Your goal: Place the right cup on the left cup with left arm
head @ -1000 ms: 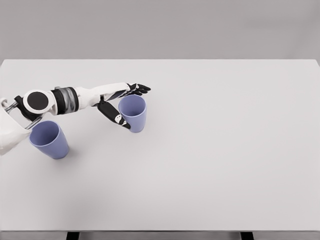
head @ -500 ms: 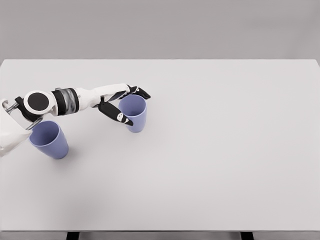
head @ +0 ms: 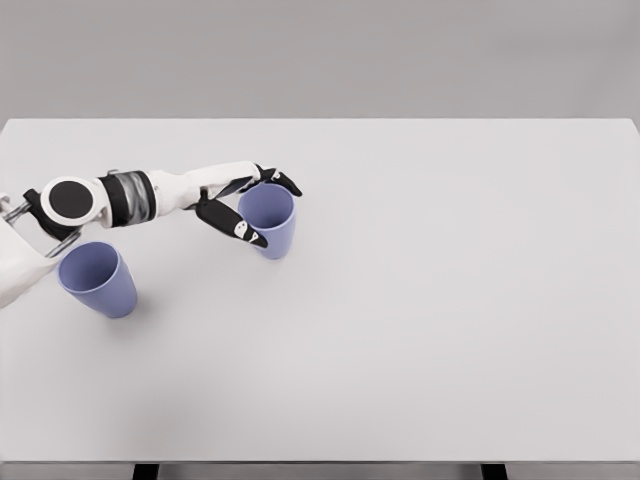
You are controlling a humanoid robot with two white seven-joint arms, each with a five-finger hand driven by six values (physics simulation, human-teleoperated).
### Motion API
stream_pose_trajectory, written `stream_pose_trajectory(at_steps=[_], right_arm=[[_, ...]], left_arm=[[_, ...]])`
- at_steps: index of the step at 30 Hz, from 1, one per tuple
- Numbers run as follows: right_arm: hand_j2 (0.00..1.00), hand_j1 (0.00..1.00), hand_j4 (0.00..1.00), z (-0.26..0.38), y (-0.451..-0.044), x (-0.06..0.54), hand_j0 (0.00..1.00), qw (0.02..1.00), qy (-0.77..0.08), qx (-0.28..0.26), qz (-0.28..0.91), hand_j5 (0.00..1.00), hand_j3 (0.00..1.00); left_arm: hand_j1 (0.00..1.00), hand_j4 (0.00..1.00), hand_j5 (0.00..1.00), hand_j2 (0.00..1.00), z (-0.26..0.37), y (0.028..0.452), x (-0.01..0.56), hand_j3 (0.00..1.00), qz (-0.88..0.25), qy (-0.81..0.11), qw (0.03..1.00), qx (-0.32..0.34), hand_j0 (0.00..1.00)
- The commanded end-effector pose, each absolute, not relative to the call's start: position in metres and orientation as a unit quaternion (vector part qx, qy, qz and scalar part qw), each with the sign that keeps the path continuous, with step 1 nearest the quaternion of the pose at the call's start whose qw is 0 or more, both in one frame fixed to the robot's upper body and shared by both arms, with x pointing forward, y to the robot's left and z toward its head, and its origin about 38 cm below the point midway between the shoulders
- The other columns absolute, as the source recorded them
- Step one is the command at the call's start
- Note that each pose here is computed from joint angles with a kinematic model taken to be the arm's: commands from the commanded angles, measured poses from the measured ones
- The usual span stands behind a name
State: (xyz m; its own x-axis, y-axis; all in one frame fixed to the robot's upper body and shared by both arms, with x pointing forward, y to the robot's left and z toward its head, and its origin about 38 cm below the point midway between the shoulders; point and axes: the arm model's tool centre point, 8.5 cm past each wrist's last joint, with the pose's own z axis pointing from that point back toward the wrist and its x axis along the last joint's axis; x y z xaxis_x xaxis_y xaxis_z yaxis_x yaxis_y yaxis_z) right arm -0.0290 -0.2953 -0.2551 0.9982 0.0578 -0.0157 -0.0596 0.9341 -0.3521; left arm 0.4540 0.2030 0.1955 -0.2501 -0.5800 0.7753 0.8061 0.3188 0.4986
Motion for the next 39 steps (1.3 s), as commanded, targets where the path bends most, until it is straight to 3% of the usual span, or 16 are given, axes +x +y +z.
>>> stream_pose_trajectory(at_steps=[1, 39], right_arm=[[1.0, 1.0, 1.0, -0.255, -0.295, -0.029, 1.0, 0.983, 0.003, -0.179, 0.03, 1.0, 1.0], [1.0, 1.0, 1.0, -0.255, -0.295, -0.029, 1.0, 0.983, 0.003, -0.179, 0.03, 1.0, 1.0]], left_arm=[[0.69, 0.69, 0.69, 0.69, 0.202, 0.204, 0.45, 0.69, -0.578, -0.547, 0.597, -0.104, 0.69], [0.69, 0.69, 0.69, 0.69, 0.259, 0.266, 0.412, 0.69, -0.567, -0.576, 0.583, -0.077, 0.69]])
